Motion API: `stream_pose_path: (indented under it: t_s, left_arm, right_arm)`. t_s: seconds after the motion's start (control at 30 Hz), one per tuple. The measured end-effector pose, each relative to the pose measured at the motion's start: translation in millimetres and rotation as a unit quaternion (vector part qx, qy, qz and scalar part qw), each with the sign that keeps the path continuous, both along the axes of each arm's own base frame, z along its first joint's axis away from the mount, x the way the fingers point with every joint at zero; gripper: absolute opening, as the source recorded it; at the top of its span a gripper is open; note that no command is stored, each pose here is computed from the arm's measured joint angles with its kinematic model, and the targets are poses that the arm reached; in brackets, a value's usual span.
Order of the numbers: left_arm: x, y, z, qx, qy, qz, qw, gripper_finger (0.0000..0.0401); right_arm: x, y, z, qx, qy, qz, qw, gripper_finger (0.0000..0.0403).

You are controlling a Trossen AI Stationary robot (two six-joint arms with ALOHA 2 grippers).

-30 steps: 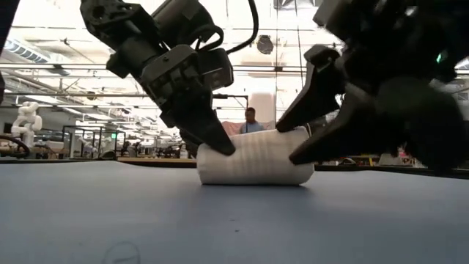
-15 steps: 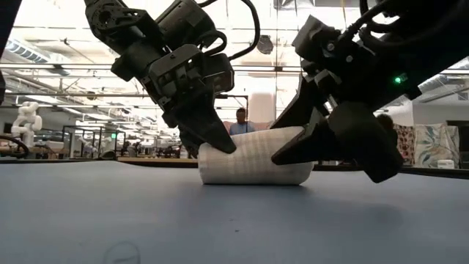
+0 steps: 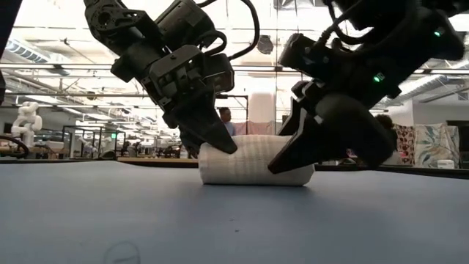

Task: Roll towel into tight, uniform cylinder
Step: Roll the white towel

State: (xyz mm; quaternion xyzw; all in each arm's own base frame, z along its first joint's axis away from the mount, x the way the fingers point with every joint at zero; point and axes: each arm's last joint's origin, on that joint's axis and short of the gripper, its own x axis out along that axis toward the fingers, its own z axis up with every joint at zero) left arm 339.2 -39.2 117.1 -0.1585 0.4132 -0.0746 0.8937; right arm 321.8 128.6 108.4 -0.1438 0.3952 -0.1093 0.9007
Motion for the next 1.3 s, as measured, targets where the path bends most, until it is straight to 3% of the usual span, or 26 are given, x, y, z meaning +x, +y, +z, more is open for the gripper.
stream_pose_path:
  t_s: [0.2,0.47,0.57,0.73,0.93,1.3]
  left_arm:
    - [-2,-6,14,0.044,-0.029,0.011,0.999,0.0144]
    - [-10,-30,38,0.188,-0.089,0.019,0.978,0.0229]
    - [-13,-43,38,0.221,-0.096,-0.006,0.97,0.025]
    - [-16,-60,33,0.247,-0.097,-0.013,0.964,0.0262]
    - [-18,-67,25,0.318,-0.095,0.007,0.943,0.0263]
    - [-9,-64,6,0.306,-0.086,-0.031,0.948,0.0263]
  right_arm:
    - [2,-10,-2,0.056,0.019,-0.02,0.998,0.022]
    - [5,-20,-3,0.094,0.029,-0.029,0.995,0.0219]
    - [7,-24,-3,0.113,0.031,-0.035,0.992,0.0219]
    - [12,-38,-3,0.178,0.035,-0.055,0.982,0.0219]
    - [14,-43,-2,0.196,0.038,-0.053,0.978,0.0219]
    - [14,-43,-2,0.198,0.037,-0.056,0.978,0.0219]
